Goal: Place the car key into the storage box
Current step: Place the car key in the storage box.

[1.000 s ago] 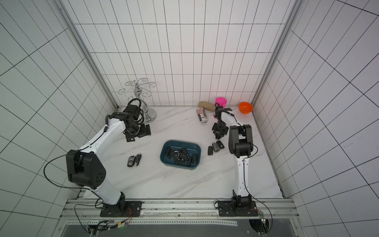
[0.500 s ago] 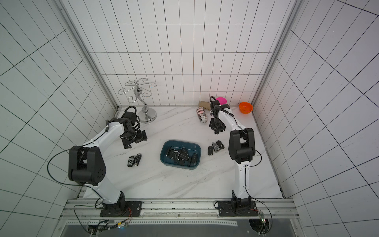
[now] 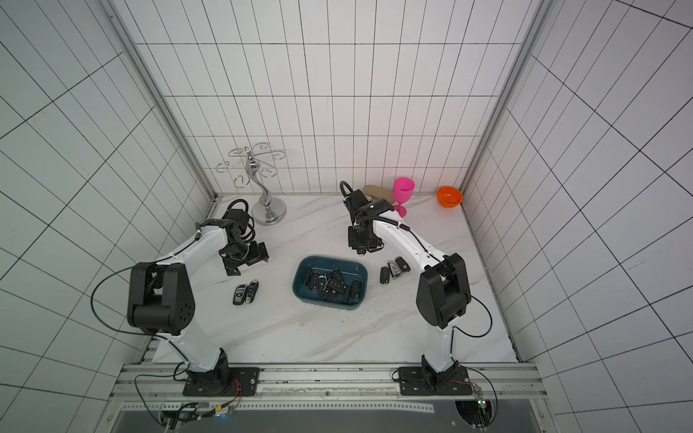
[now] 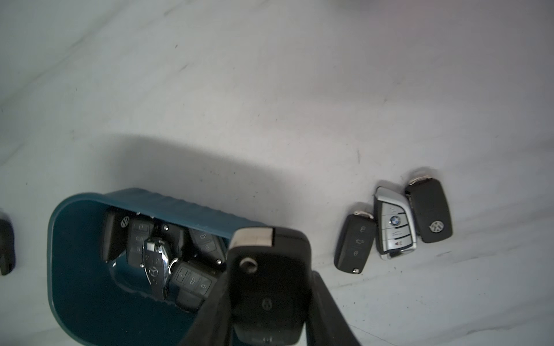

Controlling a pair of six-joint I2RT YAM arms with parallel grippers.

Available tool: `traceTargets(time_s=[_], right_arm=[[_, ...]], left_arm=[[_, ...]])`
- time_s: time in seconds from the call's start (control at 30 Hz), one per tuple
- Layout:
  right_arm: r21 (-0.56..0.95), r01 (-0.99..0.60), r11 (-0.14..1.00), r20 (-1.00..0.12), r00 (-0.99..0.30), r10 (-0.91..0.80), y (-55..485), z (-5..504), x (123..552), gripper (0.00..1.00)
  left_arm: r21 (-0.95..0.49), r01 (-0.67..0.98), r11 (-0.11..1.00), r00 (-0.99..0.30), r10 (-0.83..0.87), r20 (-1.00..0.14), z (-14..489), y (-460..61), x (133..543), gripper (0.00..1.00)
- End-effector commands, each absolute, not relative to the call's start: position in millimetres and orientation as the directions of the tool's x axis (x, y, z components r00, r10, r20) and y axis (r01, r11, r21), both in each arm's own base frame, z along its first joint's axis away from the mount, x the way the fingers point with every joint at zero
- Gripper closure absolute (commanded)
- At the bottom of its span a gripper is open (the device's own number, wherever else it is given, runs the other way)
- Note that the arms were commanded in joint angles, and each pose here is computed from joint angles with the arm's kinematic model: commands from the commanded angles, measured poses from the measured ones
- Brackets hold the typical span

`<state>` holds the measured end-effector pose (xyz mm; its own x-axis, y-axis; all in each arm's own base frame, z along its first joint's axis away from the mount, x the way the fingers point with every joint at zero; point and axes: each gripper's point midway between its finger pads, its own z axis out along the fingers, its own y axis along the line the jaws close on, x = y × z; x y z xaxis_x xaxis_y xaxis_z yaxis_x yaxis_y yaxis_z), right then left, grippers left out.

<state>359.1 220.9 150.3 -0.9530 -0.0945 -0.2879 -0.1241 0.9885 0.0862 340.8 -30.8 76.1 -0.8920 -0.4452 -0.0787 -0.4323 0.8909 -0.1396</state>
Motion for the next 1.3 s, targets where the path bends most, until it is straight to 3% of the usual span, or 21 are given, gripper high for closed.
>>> traceTargets(time_s=[0.0,0.47,0.9,0.97,1.13,1.27], right_arm=[[0.152,-0.234,0.96,-0.276,-0.943,-0.186,244,148,331,0.89],[0.175,-0.351,0.92,-0.16,-0.932,-0.325,251,98,272,0.88],[0.093,-0.324,0.941,-0.113,-0.943,-0.314,244,55,278,0.86],[0.089,-0.329,0.94,-0.107,-0.942,-0.319,245,51,279,0.8],[0.082,-0.338,0.938,-0.099,-0.939,-0.329,245,46,280,0.51],[0.09,-0.349,0.933,-0.096,-0.935,-0.341,247,45,279,0.41]], left_arm=[[-0.165,-0.436,0.884,-0.888,-0.453,-0.081,72,-30,344,0.02],[-0.178,-0.456,0.872,-0.878,-0.473,-0.069,68,-26,342,0.02],[-0.169,-0.522,0.836,-0.847,-0.531,-0.009,56,-26,334,0.02],[-0.182,-0.537,0.824,-0.837,-0.548,-0.009,56,-28,332,0.02],[-0.174,-0.574,0.8,-0.815,-0.579,0.028,43,-30,326,0.02],[-0.157,-0.576,0.802,-0.814,-0.581,0.021,38,-26,325,0.02]])
